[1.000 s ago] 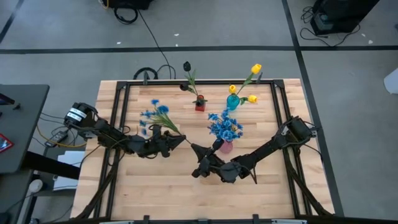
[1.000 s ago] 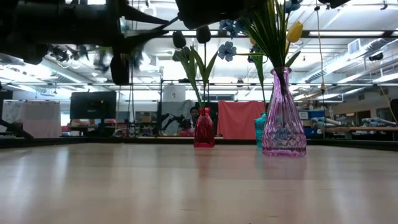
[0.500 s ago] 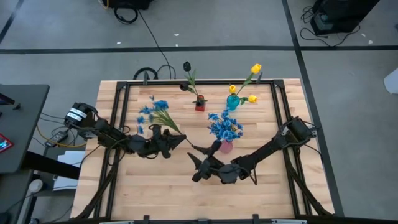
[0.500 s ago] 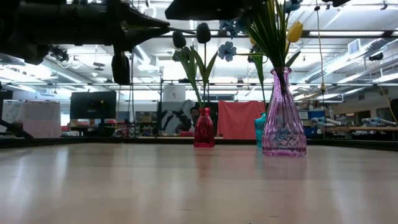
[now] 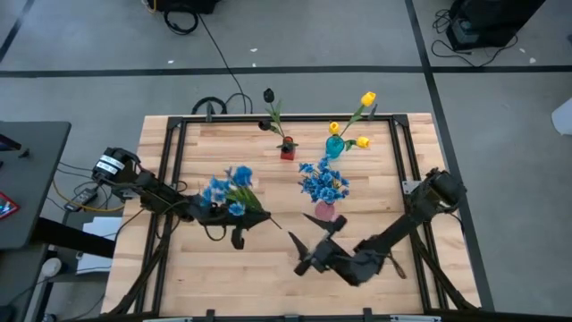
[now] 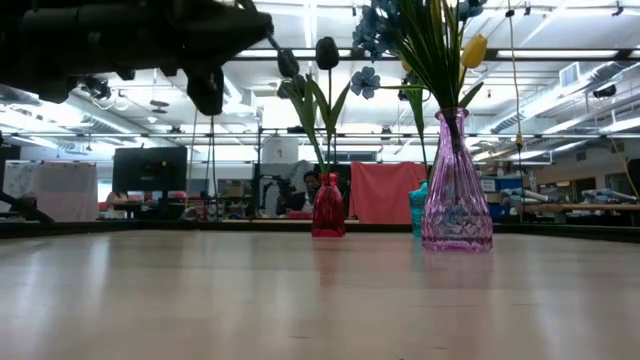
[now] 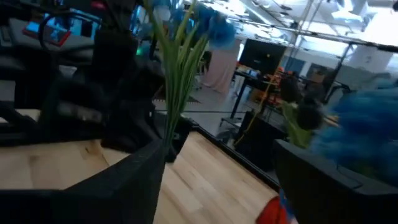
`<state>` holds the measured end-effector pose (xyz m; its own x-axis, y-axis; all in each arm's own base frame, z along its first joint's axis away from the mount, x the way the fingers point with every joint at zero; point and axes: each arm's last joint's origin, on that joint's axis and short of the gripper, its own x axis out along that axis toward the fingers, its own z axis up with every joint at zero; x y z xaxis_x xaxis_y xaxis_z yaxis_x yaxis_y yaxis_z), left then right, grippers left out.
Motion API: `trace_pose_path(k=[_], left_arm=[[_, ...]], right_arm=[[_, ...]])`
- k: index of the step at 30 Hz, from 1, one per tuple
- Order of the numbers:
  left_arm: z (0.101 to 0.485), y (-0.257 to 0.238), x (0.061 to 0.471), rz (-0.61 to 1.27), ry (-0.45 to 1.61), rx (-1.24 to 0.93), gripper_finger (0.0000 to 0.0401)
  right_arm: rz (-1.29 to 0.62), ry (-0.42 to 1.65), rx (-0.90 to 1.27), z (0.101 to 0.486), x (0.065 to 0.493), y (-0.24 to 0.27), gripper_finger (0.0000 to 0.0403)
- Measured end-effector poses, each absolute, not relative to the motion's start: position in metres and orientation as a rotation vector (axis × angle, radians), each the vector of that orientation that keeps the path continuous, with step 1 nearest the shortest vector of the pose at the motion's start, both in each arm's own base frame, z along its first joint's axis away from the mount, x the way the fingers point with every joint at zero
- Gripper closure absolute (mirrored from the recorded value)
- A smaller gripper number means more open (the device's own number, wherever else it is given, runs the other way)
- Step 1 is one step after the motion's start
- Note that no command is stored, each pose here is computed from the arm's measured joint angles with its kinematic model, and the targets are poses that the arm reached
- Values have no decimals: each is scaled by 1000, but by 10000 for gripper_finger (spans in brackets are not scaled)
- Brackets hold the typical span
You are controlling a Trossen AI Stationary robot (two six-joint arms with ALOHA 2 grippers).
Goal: Sort flowers into vase by color
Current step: Put the blue flowers into the pink vase
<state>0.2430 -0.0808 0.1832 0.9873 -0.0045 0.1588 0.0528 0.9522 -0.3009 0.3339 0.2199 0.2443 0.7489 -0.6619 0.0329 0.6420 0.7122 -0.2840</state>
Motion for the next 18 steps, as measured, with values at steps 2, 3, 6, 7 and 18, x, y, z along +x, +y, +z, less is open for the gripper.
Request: trace_pose_path(k=[2,3,6,7,18], left_arm=[[182,-83,248,-27,-109,-280,381],[181,-84,251,-31,-76,-265,381],[182,-90,265,-68,42,-200,381],[183,-93,269,-74,86,-174,381],[220,-107,301,-105,295,119,380]], right_arm=[[-733,69,-259,252,322,229,97],[-739,67,-244,257,316,233,99],[-754,66,-205,269,299,243,110],[-757,67,-196,270,295,246,114],[-408,18,-36,245,297,265,149]])
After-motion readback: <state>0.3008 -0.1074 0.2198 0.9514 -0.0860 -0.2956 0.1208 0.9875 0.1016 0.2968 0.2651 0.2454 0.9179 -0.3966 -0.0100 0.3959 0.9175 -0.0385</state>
